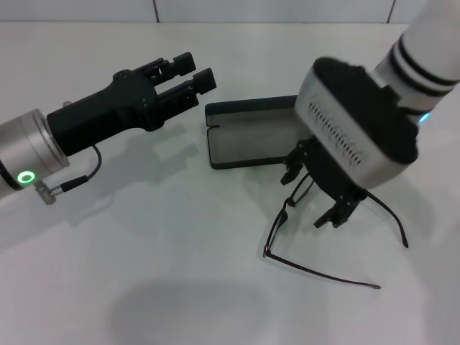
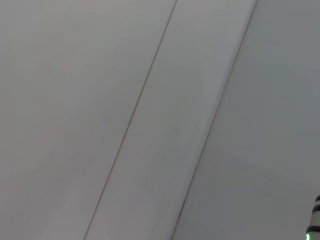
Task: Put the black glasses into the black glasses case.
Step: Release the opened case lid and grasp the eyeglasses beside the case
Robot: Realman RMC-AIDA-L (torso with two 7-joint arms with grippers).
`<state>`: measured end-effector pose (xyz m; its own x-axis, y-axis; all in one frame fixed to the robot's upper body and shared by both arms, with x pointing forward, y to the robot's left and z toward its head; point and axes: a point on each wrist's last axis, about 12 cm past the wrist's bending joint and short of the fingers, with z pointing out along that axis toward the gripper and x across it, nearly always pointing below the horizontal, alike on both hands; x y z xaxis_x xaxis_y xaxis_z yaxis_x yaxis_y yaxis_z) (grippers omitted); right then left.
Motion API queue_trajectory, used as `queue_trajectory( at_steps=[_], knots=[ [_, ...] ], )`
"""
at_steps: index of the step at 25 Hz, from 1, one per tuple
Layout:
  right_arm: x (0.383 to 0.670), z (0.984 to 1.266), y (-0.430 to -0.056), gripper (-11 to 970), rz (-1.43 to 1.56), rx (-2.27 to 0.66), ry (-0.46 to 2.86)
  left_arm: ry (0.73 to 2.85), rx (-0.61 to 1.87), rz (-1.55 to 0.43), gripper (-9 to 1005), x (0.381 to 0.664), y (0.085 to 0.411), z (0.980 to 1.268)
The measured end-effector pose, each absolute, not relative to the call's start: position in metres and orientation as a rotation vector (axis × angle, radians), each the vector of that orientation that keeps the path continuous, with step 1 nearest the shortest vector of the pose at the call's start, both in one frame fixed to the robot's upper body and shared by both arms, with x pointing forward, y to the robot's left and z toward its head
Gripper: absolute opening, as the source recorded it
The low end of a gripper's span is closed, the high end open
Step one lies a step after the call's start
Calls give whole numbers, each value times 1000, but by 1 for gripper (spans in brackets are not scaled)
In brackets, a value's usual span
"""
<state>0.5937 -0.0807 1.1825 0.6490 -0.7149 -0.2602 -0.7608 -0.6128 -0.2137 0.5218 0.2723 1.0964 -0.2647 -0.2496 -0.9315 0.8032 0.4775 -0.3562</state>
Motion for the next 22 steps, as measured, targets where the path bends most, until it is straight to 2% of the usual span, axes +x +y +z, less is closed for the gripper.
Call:
queue_trajectory(
  at_steps=[5, 18, 22],
  knots=[
    [591, 1173, -69, 854, 135, -2593, 1137, 1523, 500, -1090, 614, 520, 272, 1093],
    [583, 1149, -46, 583, 53, -2631, 1066, 1523, 503, -1089, 614, 520, 271, 1091],
    [583, 1148, -47, 444, 58, -2627, 1070, 1527, 499, -1091, 613, 520, 270, 1090]
  ],
)
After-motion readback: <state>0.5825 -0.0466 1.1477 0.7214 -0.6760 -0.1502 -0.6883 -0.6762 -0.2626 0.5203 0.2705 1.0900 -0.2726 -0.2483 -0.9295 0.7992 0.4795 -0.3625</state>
